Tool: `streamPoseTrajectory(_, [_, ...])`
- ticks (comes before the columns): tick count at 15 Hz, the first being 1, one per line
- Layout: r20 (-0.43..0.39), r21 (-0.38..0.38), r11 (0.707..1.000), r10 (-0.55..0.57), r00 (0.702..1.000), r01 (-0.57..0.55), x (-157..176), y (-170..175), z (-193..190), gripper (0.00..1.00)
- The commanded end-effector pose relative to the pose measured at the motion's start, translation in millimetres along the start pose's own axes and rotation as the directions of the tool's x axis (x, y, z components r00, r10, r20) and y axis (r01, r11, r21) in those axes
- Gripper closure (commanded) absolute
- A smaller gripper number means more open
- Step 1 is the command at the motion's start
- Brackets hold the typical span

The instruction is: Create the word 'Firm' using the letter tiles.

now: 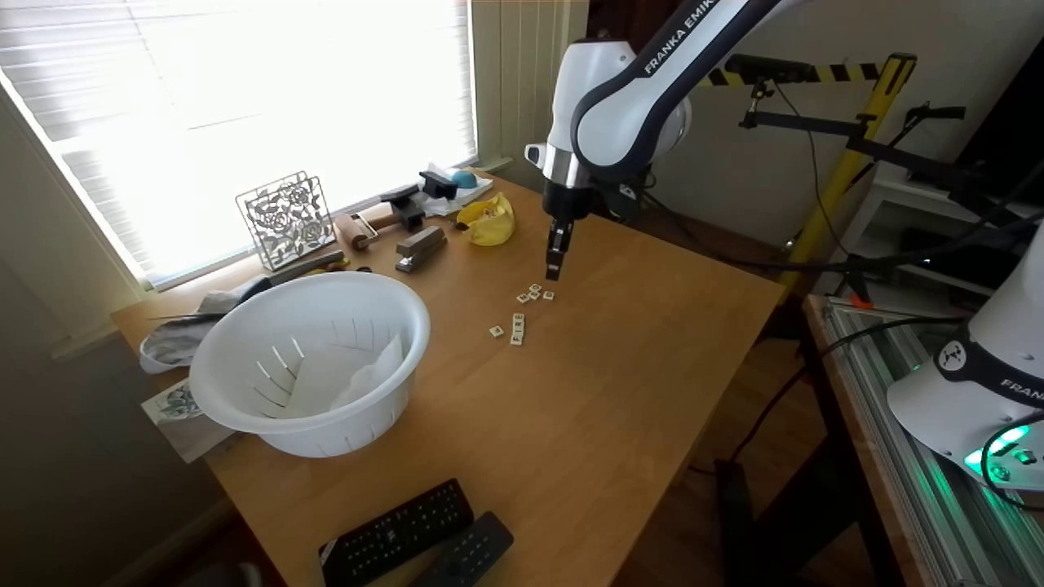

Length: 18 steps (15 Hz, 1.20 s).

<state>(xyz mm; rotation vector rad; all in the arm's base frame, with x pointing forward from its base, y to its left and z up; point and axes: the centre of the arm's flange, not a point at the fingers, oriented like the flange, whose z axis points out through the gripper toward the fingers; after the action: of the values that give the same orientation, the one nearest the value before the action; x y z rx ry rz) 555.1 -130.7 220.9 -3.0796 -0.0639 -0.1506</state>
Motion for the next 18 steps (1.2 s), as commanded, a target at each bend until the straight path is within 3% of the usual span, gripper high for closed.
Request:
streamPoseTrajectory(1, [0.011,0.034,0.999,-0.005,1.0,0.005,17.1,4.9,14.7,1.0])
streamPoseTrajectory(18, [0.102,0.119,0.992,-0.048,0.994,0.036,52.5,-8.1,65.6,1.0])
